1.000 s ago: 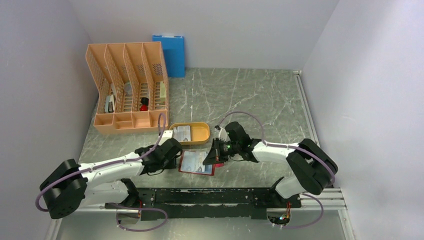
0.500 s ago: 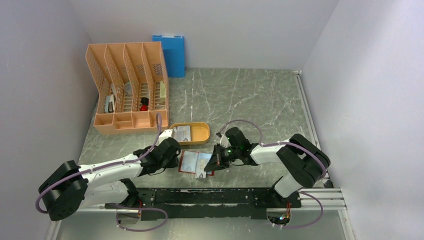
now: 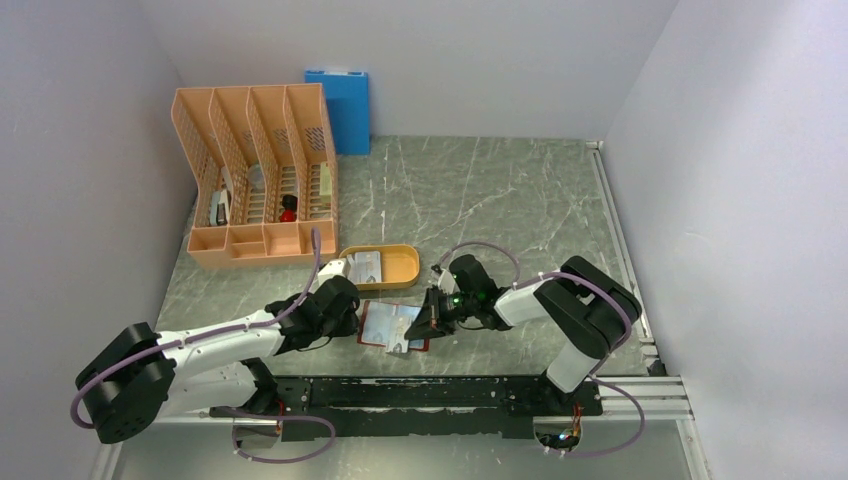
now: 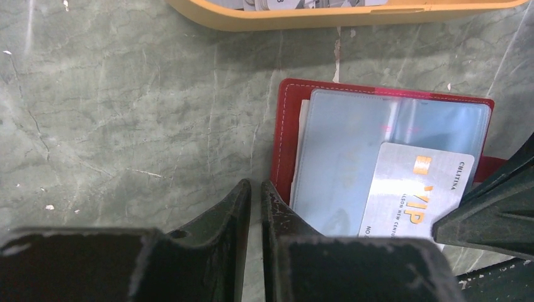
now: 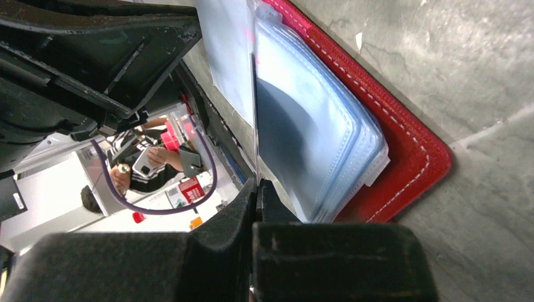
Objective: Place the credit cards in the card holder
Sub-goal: Insert the credit card into the card holder.
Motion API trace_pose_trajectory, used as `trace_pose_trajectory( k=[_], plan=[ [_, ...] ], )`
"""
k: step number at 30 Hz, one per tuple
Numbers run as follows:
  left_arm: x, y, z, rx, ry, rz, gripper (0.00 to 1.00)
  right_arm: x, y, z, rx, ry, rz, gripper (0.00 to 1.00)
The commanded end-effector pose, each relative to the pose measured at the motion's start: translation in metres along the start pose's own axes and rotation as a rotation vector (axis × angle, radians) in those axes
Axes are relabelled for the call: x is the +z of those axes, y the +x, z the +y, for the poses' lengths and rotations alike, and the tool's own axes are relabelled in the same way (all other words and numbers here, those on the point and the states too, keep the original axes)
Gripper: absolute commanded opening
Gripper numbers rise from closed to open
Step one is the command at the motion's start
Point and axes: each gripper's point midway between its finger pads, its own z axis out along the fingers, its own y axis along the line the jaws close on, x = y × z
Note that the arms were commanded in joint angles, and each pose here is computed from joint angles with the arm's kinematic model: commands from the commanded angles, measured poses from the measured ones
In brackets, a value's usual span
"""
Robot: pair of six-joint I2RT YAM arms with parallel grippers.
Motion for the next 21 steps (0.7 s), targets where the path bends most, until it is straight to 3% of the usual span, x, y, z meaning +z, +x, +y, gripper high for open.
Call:
trace_pose_trajectory(
  k=[1,21],
  plan=[
    [0.001,0.022,0.015,0.02,-0.027,0.079,0.17,0.001,-0.005,0.003,0.001,-0.034,-0.015,0.0],
    [0.001,0.026,0.015,0.021,-0.023,0.092,0.15,0.002,-0.023,-0.001,-0.017,-0.02,-0.054,0.0]
  ],
)
